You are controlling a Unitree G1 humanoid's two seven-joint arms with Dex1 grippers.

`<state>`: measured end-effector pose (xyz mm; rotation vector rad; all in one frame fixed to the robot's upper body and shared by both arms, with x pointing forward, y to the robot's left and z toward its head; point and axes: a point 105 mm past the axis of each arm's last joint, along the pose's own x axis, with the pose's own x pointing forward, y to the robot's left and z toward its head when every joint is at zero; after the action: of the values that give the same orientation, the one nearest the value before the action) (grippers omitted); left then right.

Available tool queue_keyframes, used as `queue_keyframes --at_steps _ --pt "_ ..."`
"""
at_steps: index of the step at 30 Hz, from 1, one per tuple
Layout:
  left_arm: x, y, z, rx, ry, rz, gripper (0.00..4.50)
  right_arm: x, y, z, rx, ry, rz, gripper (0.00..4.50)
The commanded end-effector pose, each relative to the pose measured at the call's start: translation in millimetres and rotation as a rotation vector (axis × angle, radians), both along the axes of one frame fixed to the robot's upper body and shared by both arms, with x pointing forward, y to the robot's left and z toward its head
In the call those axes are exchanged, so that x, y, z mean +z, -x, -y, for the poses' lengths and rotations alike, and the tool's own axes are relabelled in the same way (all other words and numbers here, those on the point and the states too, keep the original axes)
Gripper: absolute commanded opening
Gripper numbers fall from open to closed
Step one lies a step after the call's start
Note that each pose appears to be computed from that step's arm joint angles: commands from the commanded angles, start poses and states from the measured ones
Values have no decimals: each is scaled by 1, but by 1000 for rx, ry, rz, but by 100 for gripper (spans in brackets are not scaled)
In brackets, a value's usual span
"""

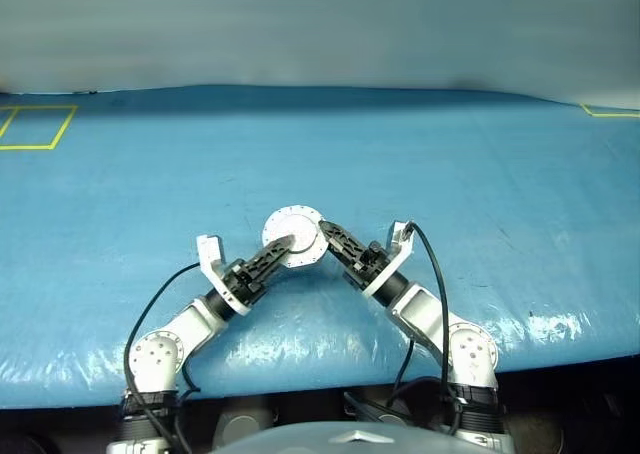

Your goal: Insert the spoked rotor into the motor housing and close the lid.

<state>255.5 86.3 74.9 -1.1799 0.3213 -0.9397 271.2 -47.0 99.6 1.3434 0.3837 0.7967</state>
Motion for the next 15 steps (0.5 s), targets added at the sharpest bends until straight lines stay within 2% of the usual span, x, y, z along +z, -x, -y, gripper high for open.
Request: queue_keyframes --at_steps 1,8,14,15 --pt "6 0 4 -23 9 21 446 29 2 -4 18 -75 102 122" --pt "6 1 -12 42 16 22 446 24 0 -3 1 -64 87 122" --pt "9 -5 -4 63 41 24 446 22 -1 -5 3 -57 77 122" --pt "8 -6 -3 69 37 22 410 22 -1 -5 3 -56 76 122"
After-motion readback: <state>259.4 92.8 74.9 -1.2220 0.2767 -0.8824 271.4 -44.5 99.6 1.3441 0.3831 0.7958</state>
